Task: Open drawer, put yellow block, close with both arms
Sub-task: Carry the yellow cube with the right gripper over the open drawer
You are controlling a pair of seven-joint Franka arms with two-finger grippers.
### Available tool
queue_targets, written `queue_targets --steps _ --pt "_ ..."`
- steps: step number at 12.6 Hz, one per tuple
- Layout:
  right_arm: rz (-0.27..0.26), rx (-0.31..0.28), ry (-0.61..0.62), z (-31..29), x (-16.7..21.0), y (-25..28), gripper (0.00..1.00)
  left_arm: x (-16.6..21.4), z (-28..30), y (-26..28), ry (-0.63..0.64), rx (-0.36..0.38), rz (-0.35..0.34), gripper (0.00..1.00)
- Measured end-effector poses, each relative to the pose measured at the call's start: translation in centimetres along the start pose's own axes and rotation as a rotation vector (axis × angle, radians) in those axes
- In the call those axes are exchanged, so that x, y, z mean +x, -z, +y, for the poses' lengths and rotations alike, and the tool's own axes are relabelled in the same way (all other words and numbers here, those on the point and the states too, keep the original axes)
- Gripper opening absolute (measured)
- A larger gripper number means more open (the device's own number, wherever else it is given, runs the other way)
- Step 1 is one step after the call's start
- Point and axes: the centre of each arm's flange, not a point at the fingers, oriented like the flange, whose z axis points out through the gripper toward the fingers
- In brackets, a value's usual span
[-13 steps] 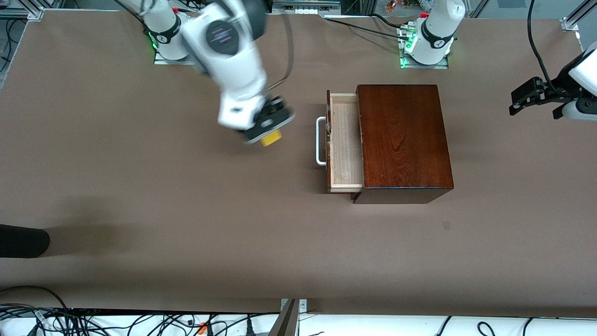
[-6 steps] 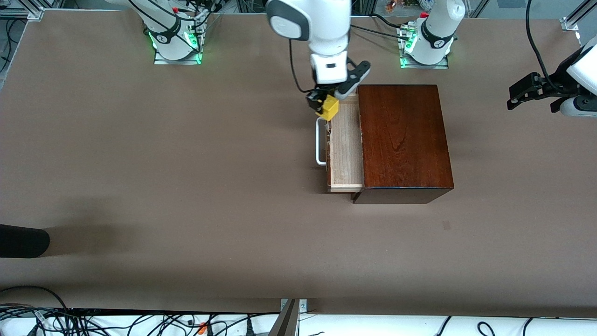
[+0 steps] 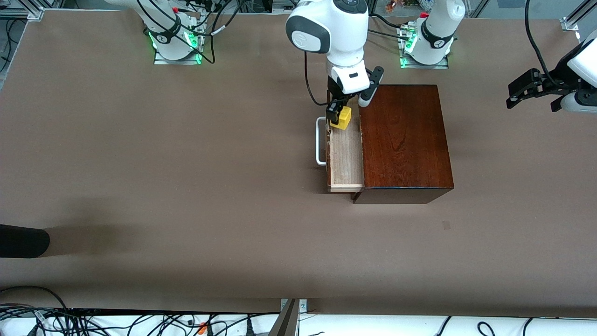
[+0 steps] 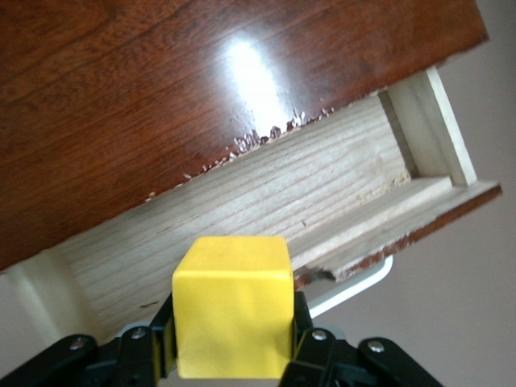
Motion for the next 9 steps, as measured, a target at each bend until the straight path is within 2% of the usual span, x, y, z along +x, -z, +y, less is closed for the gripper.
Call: queue_targets --steps 4,9 --pt "-0.016 -0.035 0.081 -0.9 0.2 -1.7 0.55 0.7 0.2 -1.1 -0.003 0.001 -0.021 1.00" --pt "-0.023 -0.032 0.106 -1.4 0.3 -3.1 0.55 0.8 0.2 -1.1 -0.002 0.001 -0.020 1.00"
